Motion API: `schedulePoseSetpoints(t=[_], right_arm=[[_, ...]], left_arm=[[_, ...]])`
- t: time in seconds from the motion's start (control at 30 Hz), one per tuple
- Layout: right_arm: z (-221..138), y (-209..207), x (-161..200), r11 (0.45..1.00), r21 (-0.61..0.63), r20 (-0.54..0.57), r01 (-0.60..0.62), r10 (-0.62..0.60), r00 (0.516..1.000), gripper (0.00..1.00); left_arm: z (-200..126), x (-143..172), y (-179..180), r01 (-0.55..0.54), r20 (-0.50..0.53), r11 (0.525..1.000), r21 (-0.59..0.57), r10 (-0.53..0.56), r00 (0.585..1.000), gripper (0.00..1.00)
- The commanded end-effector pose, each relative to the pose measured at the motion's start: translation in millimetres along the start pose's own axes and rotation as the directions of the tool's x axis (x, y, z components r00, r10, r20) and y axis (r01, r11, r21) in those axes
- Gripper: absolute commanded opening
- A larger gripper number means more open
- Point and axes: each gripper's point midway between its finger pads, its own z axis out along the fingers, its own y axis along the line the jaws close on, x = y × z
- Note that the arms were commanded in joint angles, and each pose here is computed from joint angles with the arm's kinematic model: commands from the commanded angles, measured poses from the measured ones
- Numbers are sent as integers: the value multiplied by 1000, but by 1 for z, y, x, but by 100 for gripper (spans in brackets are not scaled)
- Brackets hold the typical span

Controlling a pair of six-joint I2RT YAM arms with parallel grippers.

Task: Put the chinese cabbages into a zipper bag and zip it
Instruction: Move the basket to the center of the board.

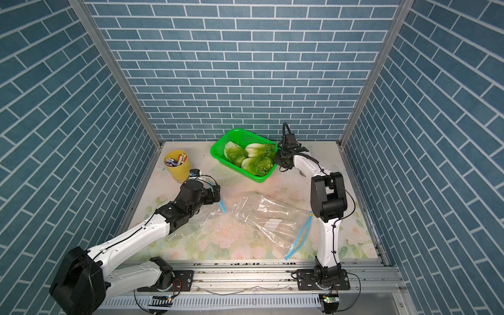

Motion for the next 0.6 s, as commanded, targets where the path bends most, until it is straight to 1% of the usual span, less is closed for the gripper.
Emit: schedulePoseSetpoints(t=[0.0, 0.07, 0.1, 0.2, 0.37, 0.47, 0.57], right_arm=[[1, -13, 12, 997, 64, -50, 51, -47, 998, 10], [-4, -13, 12, 995, 65, -51, 69, -66, 997, 9], [-6, -15, 12, 995, 67, -53, 78, -74, 996, 7], [-8, -25, 12, 994, 68, -61, 91, -87, 994, 4], [-16, -41, 5, 988, 77, -65, 131, -126, 990, 4], [-18, -62, -1, 987, 90, -85, 134, -126, 988, 4], [-20, -80, -8, 979, 126, -91, 158, -147, 985, 4]], left_arm=[[-6, -4, 1, 12, 12, 1000, -6, -12, 1000, 99], [-7, -4, 1, 13, 10, 1000, -4, -13, 1000, 99], [-8, -2, 2, 11, 6, 1000, -6, -11, 1000, 99], [-11, -1, 5, 17, -4, 1000, -18, -17, 1000, 99], [-19, 3, 13, 27, -28, 999, -47, -29, 999, 99], [-24, 11, 24, 20, -66, 995, -98, -26, 997, 99], [-31, 7, 26, 20, -74, 993, -117, -29, 997, 99]])
